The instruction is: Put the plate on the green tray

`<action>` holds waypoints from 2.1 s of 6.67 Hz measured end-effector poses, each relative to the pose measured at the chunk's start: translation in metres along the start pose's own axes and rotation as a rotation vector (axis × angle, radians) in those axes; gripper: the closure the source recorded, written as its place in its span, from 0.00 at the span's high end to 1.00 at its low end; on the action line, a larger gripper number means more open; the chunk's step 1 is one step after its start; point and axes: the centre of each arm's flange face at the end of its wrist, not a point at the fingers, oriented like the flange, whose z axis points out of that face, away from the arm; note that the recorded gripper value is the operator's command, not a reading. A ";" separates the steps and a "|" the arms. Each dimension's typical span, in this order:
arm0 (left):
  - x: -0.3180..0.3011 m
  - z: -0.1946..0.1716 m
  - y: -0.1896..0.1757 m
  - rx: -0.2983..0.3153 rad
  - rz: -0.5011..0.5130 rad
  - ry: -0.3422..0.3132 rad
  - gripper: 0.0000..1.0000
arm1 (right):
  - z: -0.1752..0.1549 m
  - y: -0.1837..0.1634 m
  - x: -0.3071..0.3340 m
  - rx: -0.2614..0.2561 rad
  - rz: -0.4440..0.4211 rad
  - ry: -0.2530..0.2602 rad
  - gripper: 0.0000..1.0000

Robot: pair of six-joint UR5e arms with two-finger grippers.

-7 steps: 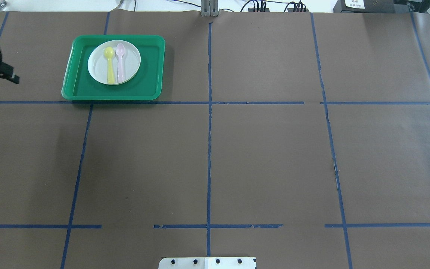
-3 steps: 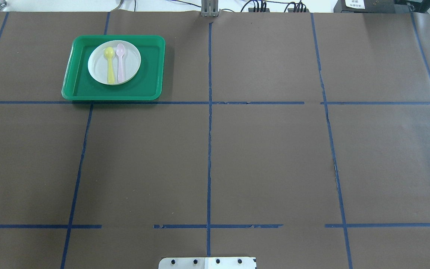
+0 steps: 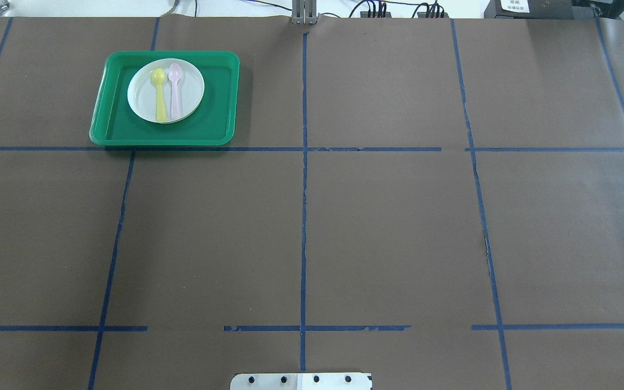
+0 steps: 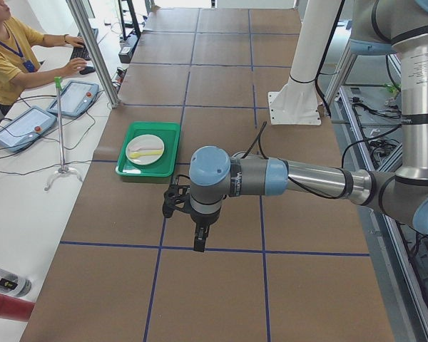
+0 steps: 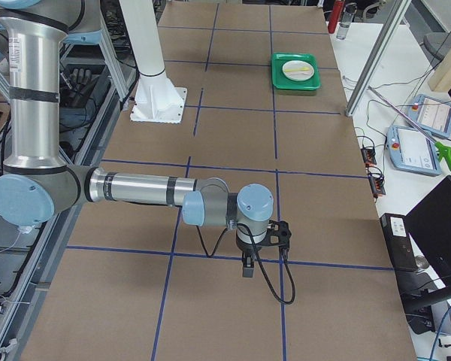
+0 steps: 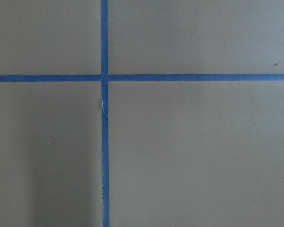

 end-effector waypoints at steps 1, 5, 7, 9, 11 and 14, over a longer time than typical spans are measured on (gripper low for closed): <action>0.000 0.002 0.004 -0.010 -0.016 0.002 1.00 | 0.000 0.000 0.000 0.000 0.000 0.000 1.00; 0.023 0.008 0.000 -0.029 -0.053 0.003 1.00 | 0.000 0.000 0.000 0.000 0.000 0.000 1.00; 0.025 0.011 0.003 -0.036 -0.050 0.007 1.00 | 0.000 0.000 0.000 0.000 0.000 0.000 1.00; 0.031 0.005 0.002 -0.025 -0.039 0.011 1.00 | 0.000 0.000 0.000 0.000 0.000 0.000 1.00; 0.037 0.001 0.002 -0.016 -0.030 0.012 1.00 | 0.000 0.000 0.000 0.000 0.000 0.000 1.00; 0.041 0.004 0.000 -0.025 -0.018 0.013 1.00 | 0.000 0.000 0.000 0.000 0.000 0.000 1.00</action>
